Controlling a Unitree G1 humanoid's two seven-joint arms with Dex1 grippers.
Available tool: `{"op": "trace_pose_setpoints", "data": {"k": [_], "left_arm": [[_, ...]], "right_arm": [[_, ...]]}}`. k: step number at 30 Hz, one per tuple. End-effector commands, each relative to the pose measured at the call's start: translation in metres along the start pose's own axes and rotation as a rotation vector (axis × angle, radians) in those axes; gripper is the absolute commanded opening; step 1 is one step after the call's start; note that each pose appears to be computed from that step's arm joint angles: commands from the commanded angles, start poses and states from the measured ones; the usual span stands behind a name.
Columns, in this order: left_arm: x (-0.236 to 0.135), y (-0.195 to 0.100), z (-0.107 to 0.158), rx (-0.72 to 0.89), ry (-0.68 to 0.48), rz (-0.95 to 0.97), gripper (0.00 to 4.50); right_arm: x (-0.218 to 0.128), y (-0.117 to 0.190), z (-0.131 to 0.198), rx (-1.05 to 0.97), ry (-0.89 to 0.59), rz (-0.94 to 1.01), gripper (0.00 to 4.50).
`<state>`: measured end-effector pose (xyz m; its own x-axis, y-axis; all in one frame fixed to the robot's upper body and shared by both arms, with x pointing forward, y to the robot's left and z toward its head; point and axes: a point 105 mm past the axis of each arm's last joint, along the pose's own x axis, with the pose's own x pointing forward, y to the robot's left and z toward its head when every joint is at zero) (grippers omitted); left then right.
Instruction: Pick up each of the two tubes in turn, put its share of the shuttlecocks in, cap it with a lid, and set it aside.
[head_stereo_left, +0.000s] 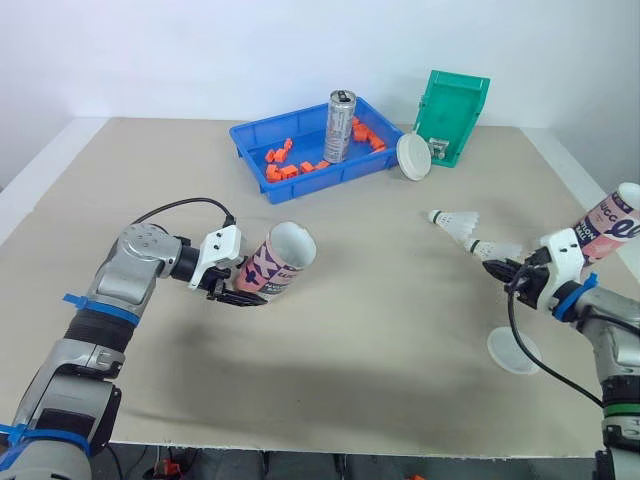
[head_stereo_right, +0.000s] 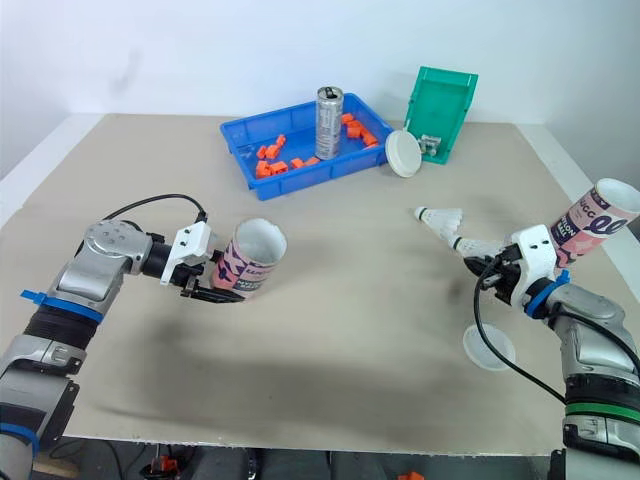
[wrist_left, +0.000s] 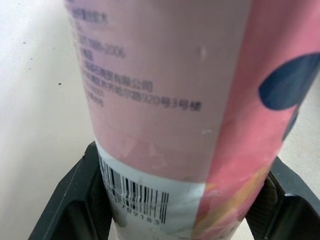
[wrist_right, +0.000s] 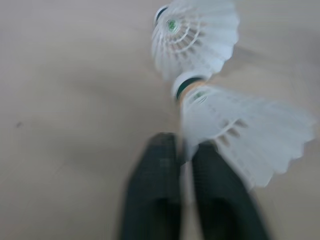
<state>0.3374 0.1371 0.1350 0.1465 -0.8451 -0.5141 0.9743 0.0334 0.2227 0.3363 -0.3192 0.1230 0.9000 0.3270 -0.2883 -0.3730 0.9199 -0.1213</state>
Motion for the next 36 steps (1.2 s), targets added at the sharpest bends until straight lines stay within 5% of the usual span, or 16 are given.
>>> {"op": "trace_pose_setpoints", "data": {"k": [1, 8, 13, 19, 32, 36], "left_arm": [[0.000, 0.001, 0.004, 0.025, 0.000, 0.005, 2.98], [0.001, 0.003, 0.004, 0.028, 0.000, 0.000, 2.98], [0.003, 0.003, 0.003, 0.028, 0.000, -0.004, 2.98], [0.003, 0.005, 0.004, 0.032, 0.001, -0.007, 2.98], [0.004, 0.007, 0.008, 0.041, -0.004, -0.007, 2.98], [0.004, 0.006, 0.008, 0.039, -0.006, -0.006, 2.98]], "right_arm": [[-0.015, -0.007, 0.022, -0.045, -0.061, -0.031, 0.05], [-0.031, 0.024, 0.092, -0.253, -0.190, 0.076, 0.05], [-0.031, 0.112, 0.156, -0.568, -0.295, 0.395, 0.05], [-0.024, 0.201, 0.158, -0.855, -0.295, 0.806, 0.05], [0.005, 0.245, 0.170, -1.125, -0.333, 0.985, 0.05], [-0.009, 0.258, 0.183, -1.104, -0.379, 1.082, 1.55]]}}
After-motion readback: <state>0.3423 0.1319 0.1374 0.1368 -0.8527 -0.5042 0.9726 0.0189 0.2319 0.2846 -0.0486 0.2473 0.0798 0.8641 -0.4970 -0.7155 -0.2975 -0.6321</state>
